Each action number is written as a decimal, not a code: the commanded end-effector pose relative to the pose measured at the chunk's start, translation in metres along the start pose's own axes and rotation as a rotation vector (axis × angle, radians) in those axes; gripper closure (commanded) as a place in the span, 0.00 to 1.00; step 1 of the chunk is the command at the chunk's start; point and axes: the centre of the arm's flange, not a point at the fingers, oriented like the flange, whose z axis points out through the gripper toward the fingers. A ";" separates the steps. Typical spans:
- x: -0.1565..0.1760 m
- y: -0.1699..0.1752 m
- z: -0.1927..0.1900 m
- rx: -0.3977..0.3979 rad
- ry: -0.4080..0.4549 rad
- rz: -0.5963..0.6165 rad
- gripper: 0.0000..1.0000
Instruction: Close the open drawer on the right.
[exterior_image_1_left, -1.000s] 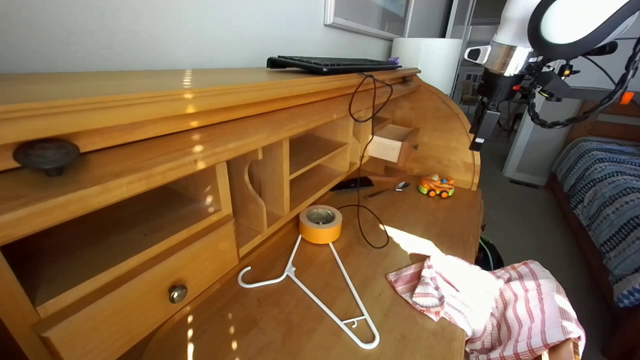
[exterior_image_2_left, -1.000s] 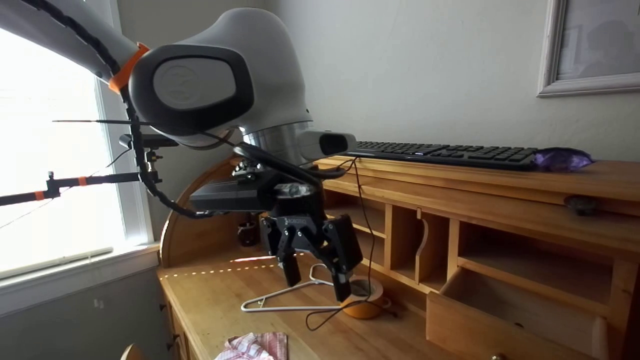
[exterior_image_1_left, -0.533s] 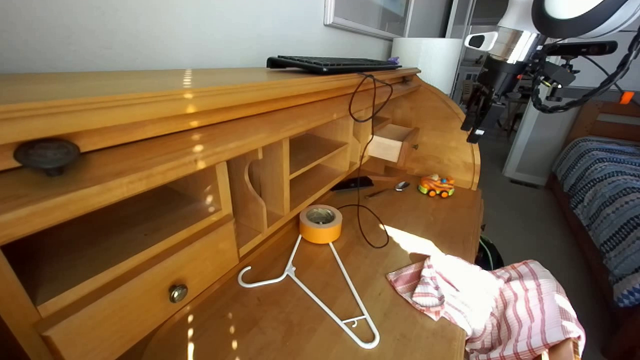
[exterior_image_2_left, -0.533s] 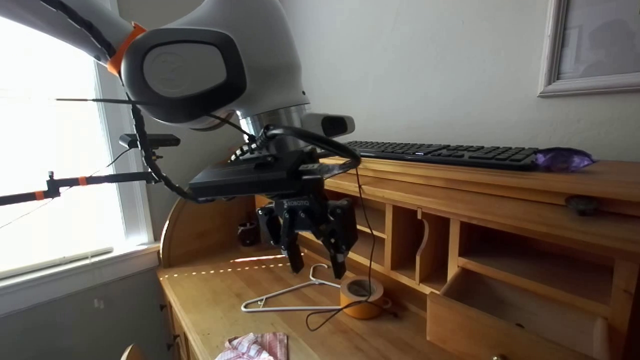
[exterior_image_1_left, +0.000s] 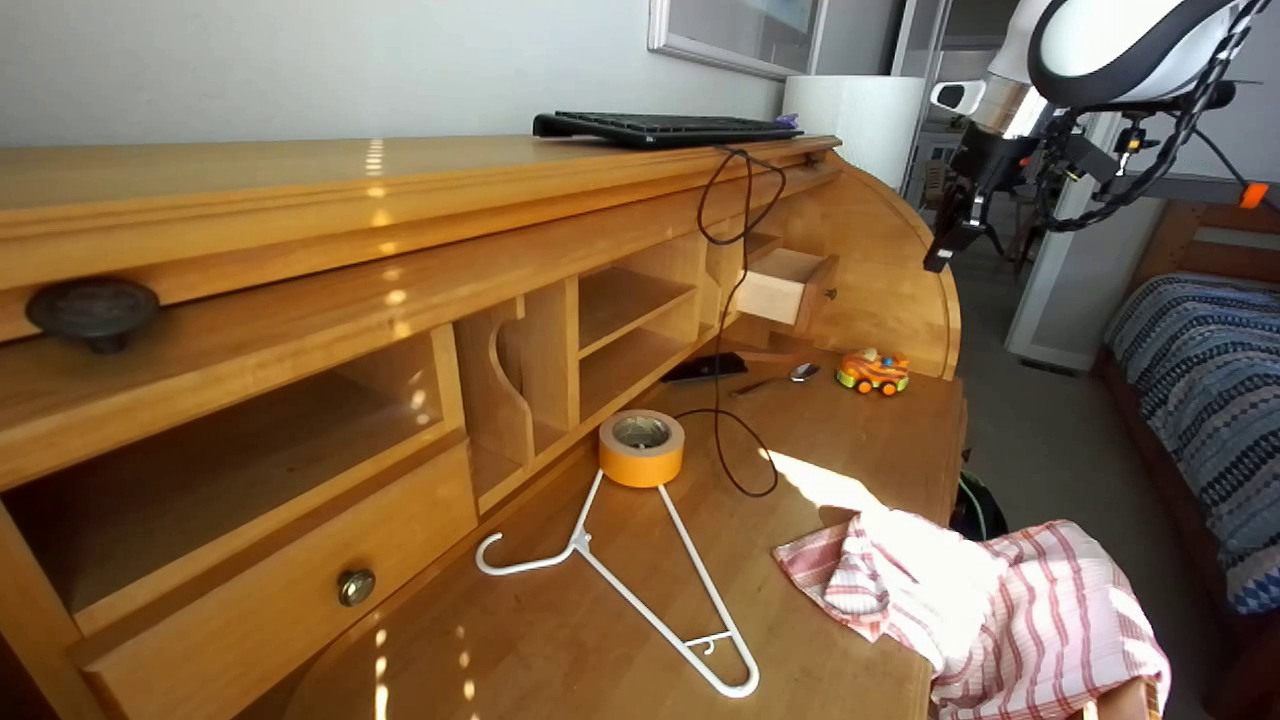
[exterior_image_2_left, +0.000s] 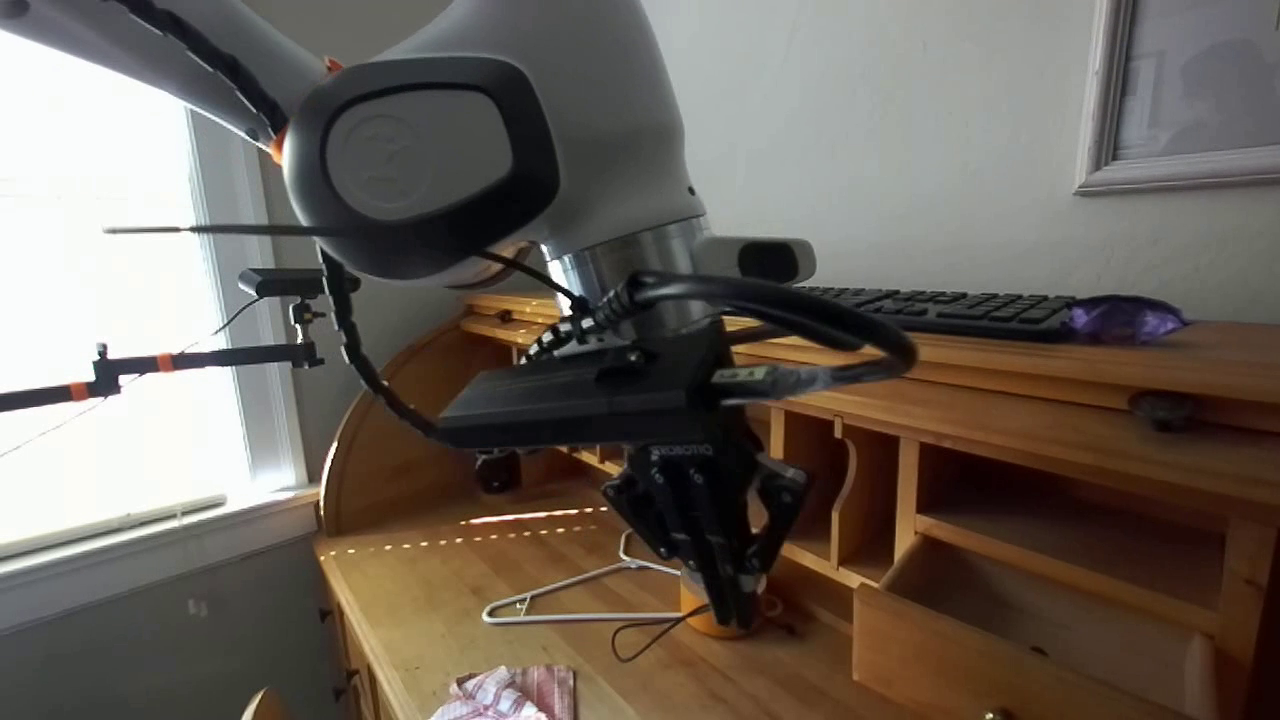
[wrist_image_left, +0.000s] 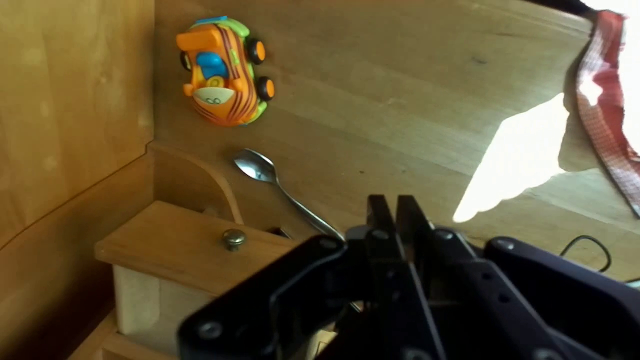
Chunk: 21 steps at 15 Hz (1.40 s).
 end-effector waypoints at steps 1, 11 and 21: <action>0.015 0.027 0.025 -0.087 0.024 0.006 1.00; 0.026 0.037 0.052 -0.139 0.038 0.048 0.99; 0.053 0.041 0.097 -0.045 -0.049 0.086 1.00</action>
